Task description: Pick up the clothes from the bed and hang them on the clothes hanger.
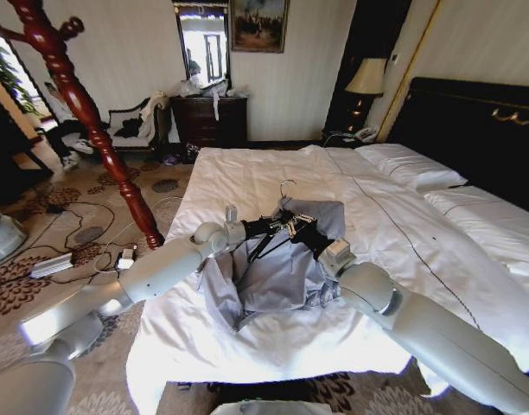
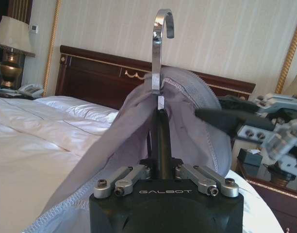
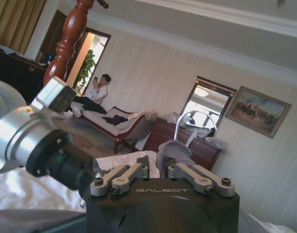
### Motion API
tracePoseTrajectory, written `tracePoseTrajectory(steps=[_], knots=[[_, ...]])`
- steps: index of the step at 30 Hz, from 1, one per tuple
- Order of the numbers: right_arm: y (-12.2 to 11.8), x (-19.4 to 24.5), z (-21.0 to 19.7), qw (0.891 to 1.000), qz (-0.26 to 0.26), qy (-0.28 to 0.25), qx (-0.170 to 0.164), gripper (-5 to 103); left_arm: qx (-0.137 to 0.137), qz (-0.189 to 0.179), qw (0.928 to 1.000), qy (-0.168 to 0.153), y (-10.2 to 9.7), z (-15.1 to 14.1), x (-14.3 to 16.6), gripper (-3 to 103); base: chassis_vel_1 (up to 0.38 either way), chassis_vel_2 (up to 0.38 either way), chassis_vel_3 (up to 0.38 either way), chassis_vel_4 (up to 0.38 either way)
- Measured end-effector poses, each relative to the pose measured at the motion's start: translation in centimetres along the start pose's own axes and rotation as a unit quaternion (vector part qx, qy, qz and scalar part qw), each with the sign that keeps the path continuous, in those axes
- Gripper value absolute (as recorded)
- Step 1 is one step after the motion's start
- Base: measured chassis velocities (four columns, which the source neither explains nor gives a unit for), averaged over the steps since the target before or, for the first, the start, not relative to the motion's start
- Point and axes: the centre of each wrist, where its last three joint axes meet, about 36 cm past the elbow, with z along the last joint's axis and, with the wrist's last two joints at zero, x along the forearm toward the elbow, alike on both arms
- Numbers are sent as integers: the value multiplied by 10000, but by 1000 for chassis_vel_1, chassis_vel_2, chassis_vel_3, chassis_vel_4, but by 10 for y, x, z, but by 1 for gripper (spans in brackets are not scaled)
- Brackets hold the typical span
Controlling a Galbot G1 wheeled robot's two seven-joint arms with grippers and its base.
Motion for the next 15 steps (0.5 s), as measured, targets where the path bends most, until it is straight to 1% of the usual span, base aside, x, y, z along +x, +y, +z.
tracePoseTrajectory(steps=[3, 5, 8, 9, 11, 12, 14, 15], knots=[[4, 11, 3, 9998, -153, 109, -18, 29, 12, -54, 10000, -9, 2, 0, 5, 15, 0, 0, 0, 0], [6, 16, 3, 9997, -219, 139, -50, 29, 13, -74, 10000, -19, 3, 0, 7, 15, 0, 0, 0, 0], [13, 35, -1, 9981, -422, 295, -347, 46, 8, -140, 9999, -35, 7, -3, 9, 15, 0, 0, 0, 0], [13, 35, -1, 9981, -422, 295, -347, 46, 8, -140, 9999, -35, 7, -3, 9, 15, 0, 0, 0, 0], [13, 45, -3, 9982, -445, 321, -253, 56, -10, -181, 9998, -49, 10, -5, 10, 15, 0, 0, 0, 0], [11, 48, -2, 9986, -411, 312, -137, 61, -16, -197, 9998, -60, 11, -6, 12, 15, 0, 0, 0, 0], [10, 48, -2, 9987, -397, 308, -111, 61, -16, -200, 9998, -62, 11, -6, 12, 15, 0, 0, 0, 0], [7, 50, -2, 9991, -297, 287, 21, 73, -25, -215, 9997, -72, 11, -8, 15, 15, 0, 0, 0, 0]])
